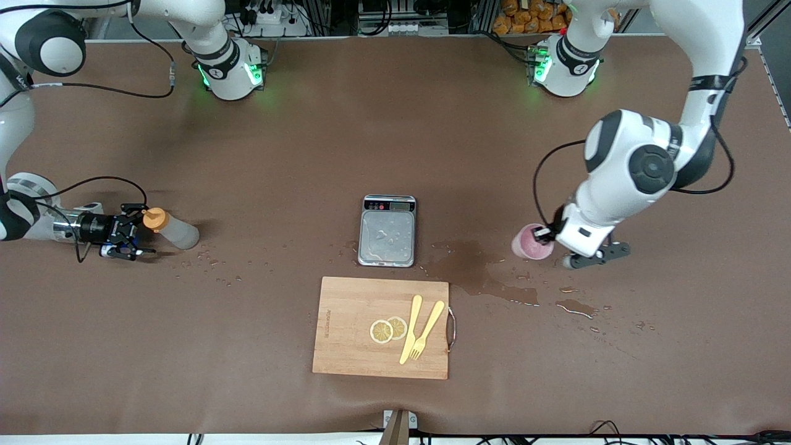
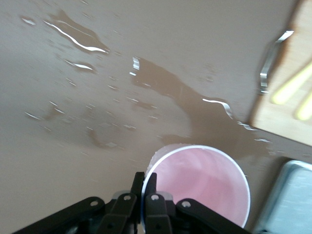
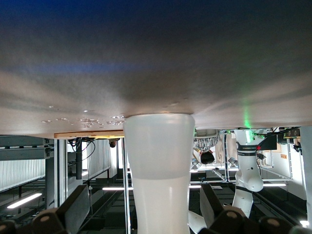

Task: Add sauce to pink cup with both arms
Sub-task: 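Lift the bottle with the right gripper while the left gripper sets the cup down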

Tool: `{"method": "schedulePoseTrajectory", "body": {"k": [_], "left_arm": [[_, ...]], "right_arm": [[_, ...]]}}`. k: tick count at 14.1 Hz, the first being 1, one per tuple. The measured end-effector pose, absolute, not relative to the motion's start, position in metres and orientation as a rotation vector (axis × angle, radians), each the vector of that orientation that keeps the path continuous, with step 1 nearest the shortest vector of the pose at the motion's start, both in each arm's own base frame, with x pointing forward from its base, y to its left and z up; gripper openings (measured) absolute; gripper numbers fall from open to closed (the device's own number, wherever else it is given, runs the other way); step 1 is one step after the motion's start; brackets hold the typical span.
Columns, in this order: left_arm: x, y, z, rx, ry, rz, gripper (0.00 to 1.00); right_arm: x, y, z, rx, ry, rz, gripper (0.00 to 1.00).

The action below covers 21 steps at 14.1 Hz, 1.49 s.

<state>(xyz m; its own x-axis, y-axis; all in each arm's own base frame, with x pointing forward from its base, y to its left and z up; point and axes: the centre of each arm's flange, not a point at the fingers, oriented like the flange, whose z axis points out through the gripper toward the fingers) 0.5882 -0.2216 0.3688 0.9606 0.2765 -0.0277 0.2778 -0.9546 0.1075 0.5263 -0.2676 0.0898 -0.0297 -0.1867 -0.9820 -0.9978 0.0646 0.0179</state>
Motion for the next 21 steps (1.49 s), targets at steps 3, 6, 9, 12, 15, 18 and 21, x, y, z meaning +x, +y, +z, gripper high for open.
{"method": "schedulePoseTrajectory", "body": {"k": [3,6,9,12,15,18,21], "left_arm": [[0.571,-0.302,0.366,2.964,0.533,-0.048,0.04],[0.556,-0.380,0.355,2.918,0.637,-0.089,0.04],[0.545,-0.438,0.342,2.889,0.711,-0.103,0.04],[0.538,-0.490,0.327,2.847,0.768,-0.090,0.04],[0.531,-0.516,0.302,2.846,0.794,-0.018,0.04],[0.526,-0.525,0.280,2.860,0.805,0.021,0.04],[0.527,-0.524,0.275,2.863,0.812,0.022,0.05]], "right_arm": [[0.532,-0.255,0.090,-1.291,1.385,1.093,1.00],[0.533,-0.246,0.090,-1.290,1.383,1.102,1.00],[0.528,-0.231,0.091,-1.287,1.378,1.132,0.82],[0.528,-0.225,0.091,-1.291,1.376,1.140,0.65],[0.529,-0.226,0.092,-1.294,1.380,1.133,0.50],[0.533,-0.226,0.099,-1.300,1.389,1.126,0.46],[0.548,-0.220,0.117,-1.327,1.418,1.115,0.48]]}}
